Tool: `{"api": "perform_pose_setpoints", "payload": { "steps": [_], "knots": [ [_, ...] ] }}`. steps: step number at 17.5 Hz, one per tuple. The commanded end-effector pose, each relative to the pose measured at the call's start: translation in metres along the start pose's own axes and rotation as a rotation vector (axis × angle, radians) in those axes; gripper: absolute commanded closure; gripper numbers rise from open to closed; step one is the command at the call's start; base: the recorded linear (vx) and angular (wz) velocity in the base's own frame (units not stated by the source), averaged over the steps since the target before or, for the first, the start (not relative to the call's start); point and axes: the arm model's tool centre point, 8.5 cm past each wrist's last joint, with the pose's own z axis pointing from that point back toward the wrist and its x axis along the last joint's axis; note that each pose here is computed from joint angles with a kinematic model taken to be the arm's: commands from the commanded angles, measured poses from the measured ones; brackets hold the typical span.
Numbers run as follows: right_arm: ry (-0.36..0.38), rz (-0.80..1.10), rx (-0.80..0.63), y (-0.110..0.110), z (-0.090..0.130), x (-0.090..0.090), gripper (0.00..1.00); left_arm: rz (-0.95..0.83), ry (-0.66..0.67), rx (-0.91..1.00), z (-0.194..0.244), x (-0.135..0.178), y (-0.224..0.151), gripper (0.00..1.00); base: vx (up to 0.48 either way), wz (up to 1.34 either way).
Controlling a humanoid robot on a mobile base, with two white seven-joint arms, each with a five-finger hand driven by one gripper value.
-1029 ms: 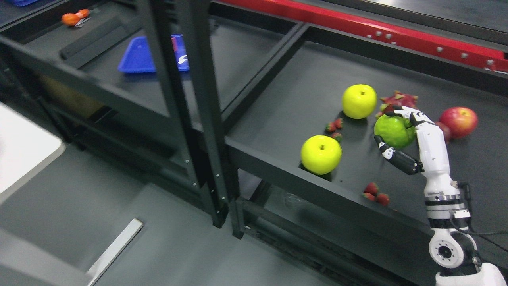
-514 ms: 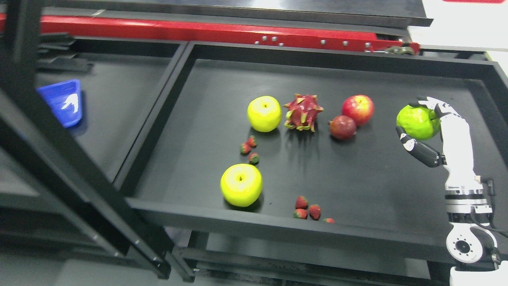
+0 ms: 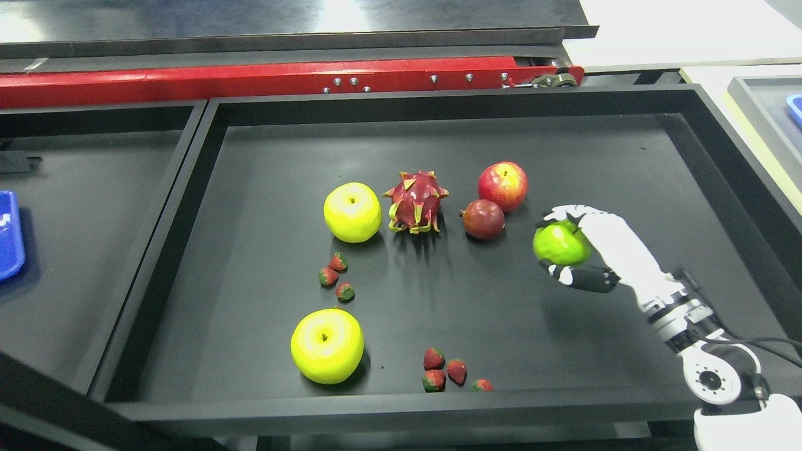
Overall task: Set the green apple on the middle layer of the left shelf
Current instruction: 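Lower the green apple onto the tray and open the right hand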
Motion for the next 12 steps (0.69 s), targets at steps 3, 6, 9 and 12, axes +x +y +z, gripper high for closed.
{"api": "perform_pose_setpoints", "payload": {
  "steps": [3,6,9,12],
  "knots": [
    [-0.262,0.050,0.335,0.061,-0.037,0.067,1.00,-0.003,-0.011,0.019,0.001,0.008,0.012,0.00,0.092,-0.13],
    [-0.293,0.021,0.322,0.067,-0.046,0.083,0.99,-0.003,-0.011,0.019,0.001,0.008,0.012,0.00,0.059,-0.08],
    [-0.277,0.011,0.336,0.070,-0.045,0.082,0.74,-0.003,-0.011,0.019,0.001,0.008,0.012,0.00,0.037,-0.02],
    [-0.175,-0.030,0.346,0.070,-0.043,0.069,0.00,-0.003,-0.011,0.019,0.001,0.008,0.012,0.00,0.007,0.00]
  ]
}}
